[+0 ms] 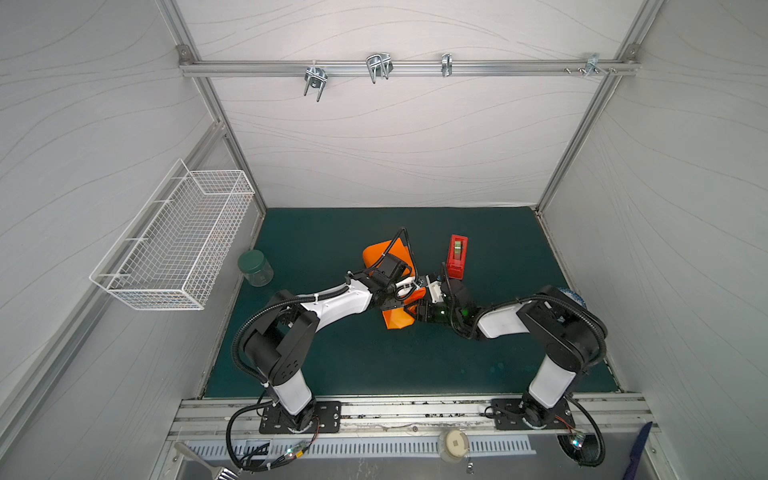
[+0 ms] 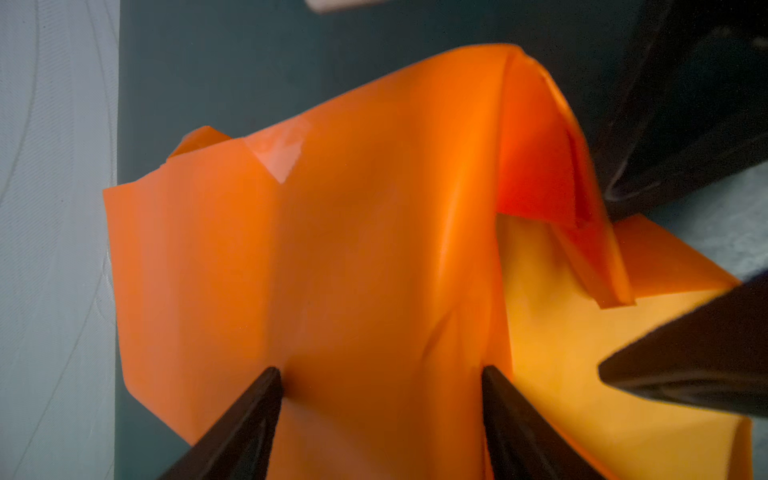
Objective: Wrap the gift box in paper
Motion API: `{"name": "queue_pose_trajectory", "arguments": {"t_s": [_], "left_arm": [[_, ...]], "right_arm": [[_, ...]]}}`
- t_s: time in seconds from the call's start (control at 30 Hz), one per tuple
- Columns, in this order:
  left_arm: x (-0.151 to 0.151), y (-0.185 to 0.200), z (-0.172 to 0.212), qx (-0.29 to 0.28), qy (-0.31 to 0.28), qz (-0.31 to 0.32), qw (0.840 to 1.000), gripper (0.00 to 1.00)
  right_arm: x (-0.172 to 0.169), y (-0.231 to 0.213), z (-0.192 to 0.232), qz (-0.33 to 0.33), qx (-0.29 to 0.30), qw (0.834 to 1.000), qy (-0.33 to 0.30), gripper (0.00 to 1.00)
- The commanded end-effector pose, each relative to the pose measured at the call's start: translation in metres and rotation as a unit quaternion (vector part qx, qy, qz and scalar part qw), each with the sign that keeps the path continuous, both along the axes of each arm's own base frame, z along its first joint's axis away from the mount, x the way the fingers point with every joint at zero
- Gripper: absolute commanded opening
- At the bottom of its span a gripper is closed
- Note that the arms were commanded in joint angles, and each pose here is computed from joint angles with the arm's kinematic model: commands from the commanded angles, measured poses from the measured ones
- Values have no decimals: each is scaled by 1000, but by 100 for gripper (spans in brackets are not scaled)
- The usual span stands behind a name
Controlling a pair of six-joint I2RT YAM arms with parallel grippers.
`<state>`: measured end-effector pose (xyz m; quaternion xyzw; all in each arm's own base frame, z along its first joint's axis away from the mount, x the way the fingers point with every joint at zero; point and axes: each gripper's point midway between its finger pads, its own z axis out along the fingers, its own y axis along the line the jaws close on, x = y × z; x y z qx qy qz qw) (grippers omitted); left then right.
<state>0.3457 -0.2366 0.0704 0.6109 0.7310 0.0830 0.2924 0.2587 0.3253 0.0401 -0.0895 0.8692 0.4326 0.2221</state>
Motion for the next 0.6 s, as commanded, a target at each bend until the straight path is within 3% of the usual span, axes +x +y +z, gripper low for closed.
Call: {"name": "queue_pose_trajectory", "arguments": {"t_s": [0.0,0.57], "left_arm": [[-11,8,-25,24,43,2,999,75],[-10,8,-24,24,43,3,999,75]], "right_arm": [[-26,-5,-20,17,-19,998,54,59],[-23,-6,-14,12,-16,998,55,59]]}}
